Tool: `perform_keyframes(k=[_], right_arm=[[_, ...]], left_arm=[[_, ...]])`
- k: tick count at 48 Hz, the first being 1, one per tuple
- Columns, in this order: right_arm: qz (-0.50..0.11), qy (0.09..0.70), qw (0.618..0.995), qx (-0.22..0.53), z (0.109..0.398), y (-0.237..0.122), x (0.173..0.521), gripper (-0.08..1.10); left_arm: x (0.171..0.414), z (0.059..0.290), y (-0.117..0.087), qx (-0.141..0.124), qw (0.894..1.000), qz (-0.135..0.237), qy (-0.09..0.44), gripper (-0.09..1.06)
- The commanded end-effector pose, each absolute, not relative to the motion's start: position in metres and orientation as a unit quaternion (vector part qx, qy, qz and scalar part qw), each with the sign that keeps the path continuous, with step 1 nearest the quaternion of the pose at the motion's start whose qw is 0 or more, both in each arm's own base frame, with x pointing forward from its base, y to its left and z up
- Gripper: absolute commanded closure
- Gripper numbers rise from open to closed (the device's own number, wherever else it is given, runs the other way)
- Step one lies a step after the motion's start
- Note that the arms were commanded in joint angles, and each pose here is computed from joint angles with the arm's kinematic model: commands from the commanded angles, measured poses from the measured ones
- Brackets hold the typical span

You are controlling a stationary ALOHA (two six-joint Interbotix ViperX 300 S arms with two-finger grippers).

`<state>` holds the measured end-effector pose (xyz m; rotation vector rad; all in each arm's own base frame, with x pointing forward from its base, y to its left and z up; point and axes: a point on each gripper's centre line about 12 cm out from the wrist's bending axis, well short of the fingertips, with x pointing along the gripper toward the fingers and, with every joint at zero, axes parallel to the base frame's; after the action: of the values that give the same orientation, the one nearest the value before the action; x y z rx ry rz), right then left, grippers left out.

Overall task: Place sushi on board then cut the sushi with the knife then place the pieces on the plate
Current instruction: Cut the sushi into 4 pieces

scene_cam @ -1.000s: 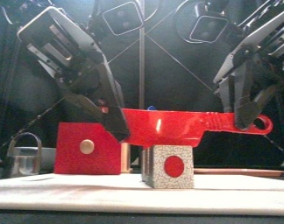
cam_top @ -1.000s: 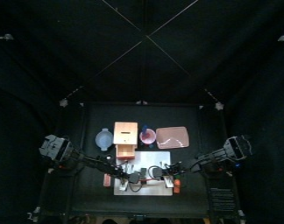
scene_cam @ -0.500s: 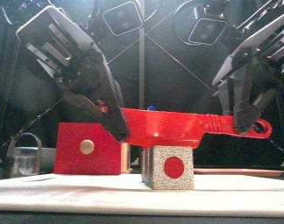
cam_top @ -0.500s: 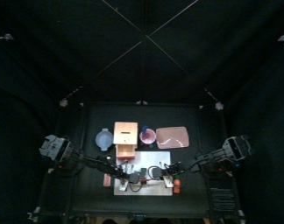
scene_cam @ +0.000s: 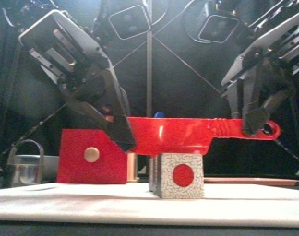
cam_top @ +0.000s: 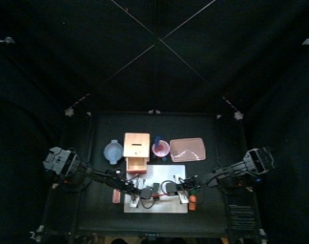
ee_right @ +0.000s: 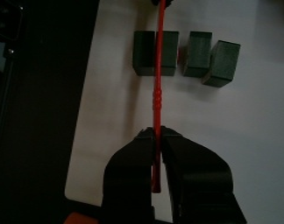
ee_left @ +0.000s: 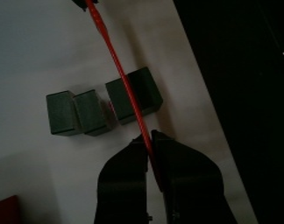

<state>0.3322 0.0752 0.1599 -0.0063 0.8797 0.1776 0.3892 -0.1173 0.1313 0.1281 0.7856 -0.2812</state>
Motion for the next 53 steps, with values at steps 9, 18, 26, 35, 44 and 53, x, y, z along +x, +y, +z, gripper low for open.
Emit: perform_keyframes(k=[9, 18, 26, 35, 44, 53], right_arm=[[0.080, 0.398, 0.914, 0.008, 0.176, 0.071, 0.342, 0.64], [0.077, 0.411, 0.908, 0.012, 0.165, 0.072, 0.344, 0.64], [0.077, 0.416, 0.906, 0.011, 0.161, 0.072, 0.345, 0.64], [0.075, 0.424, 0.902, 0.018, 0.155, 0.074, 0.347, 0.64], [0.079, 0.431, 0.899, 0.017, 0.147, 0.080, 0.351, 0.64], [0.083, 0.440, 0.894, 0.018, 0.140, 0.086, 0.354, 0.64]], left_arm=[[0.395, 0.145, -0.120, 0.064, 0.921, -0.141, 0.358, 0.58], [0.394, 0.141, -0.123, 0.061, 0.919, -0.143, 0.363, 0.58], [0.394, 0.136, -0.123, 0.061, 0.917, -0.142, 0.368, 0.58], [0.395, 0.130, -0.126, 0.056, 0.915, -0.142, 0.374, 0.58], [0.396, 0.128, -0.133, 0.054, 0.914, -0.147, 0.375, 0.58], [0.397, 0.129, -0.137, 0.052, 0.914, -0.149, 0.373, 0.58]])
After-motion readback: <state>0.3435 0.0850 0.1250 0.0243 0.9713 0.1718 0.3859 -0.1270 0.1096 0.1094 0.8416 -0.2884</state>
